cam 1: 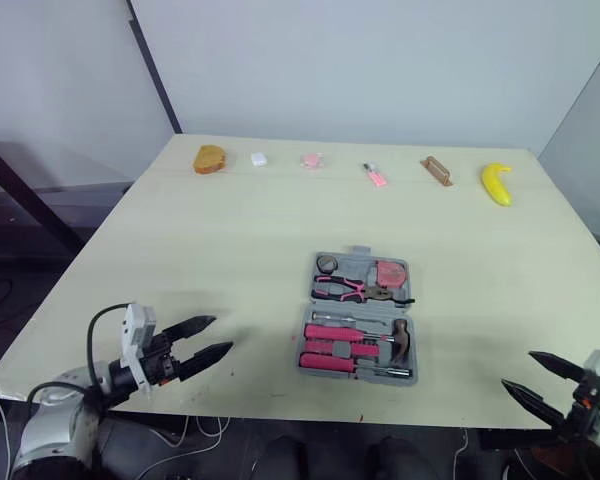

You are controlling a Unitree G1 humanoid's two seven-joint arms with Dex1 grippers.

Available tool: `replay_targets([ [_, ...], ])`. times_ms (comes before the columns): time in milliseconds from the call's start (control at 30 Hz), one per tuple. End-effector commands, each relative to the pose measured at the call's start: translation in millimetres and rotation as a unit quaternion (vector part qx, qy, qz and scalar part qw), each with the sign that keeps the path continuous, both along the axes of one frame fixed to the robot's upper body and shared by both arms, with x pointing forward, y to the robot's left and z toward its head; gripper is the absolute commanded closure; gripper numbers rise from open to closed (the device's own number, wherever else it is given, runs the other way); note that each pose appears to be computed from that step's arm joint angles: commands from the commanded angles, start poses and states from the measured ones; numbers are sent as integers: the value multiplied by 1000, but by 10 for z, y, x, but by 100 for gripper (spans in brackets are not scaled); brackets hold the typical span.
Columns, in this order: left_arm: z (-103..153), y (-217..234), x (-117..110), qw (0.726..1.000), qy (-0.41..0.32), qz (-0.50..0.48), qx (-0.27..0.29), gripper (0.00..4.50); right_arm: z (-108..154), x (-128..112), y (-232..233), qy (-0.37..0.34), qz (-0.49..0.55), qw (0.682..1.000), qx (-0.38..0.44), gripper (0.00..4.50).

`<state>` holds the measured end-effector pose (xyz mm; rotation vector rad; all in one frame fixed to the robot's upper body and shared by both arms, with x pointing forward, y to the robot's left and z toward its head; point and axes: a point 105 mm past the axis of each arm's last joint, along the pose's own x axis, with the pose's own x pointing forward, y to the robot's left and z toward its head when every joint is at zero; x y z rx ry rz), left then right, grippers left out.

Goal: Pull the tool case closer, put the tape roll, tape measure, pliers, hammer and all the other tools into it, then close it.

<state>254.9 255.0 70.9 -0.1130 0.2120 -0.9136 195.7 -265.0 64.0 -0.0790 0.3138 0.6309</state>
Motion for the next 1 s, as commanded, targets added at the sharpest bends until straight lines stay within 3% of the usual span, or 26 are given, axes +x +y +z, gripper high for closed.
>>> replay_targets([
  [33, 145, -268, 159, 998, -8, -62, 18, 127, 119, 229, 426, 8, 87, 996, 6, 88],
  [233, 141, -557, 393, 989, 16, -131, 71, 422, 160, 718, 664, 15, 123, 991, -58, 384],
  [300, 77, -621, 467, 984, 35, -148, 96, 450, 157, 856, 757, 23, 142, 986, -84, 440],
  [667, -238, -834, 871, 961, 32, -172, 212, 450, -74, 1238, 887, 81, 215, 940, -251, 440],
  [1000, -264, -1228, 951, 955, 7, -215, 205, 450, -66, 1296, 1376, 79, 291, 919, -256, 440],
])
